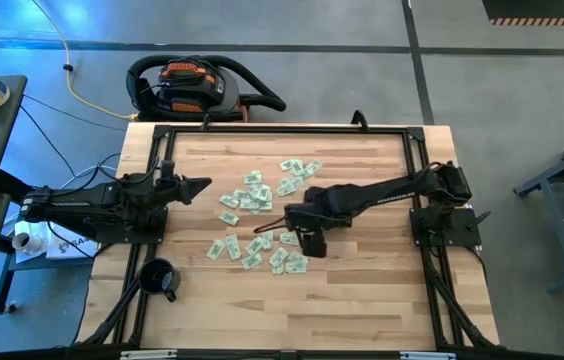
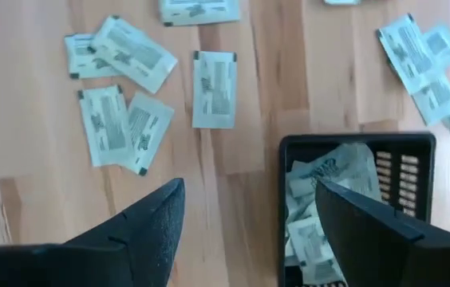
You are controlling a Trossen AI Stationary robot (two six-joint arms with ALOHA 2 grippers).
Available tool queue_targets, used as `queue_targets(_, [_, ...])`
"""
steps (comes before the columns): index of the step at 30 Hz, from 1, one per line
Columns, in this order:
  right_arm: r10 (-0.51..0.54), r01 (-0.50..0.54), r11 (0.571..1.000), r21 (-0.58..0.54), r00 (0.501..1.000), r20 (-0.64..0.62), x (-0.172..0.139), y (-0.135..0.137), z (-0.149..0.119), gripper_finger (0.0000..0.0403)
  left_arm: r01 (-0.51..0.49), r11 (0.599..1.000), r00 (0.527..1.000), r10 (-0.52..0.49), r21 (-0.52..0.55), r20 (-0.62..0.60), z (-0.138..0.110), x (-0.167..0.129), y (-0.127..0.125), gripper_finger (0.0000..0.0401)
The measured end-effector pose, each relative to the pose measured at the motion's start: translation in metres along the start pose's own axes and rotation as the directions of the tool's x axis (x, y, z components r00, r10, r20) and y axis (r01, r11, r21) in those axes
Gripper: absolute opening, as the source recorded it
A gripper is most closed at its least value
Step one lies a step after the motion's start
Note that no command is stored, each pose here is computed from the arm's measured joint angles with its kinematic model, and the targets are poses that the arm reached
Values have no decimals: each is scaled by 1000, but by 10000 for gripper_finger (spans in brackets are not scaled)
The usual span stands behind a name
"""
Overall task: Pick and place Stevia / Truvia into bins
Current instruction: Put the green stevia packet into the black bin
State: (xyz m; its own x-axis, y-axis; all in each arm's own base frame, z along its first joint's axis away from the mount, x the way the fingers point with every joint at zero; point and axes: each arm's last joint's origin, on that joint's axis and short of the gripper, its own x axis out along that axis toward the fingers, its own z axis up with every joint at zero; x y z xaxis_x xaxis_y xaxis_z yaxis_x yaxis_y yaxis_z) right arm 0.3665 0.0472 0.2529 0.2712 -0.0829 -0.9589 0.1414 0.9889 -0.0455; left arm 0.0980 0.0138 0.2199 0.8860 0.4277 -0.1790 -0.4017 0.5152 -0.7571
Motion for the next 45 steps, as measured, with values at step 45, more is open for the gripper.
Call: queue_targets(45, [14,-53,946,320,992,123,9,-118,25,267,9,1000,1000,-9,4,-9,0,0,0,111])
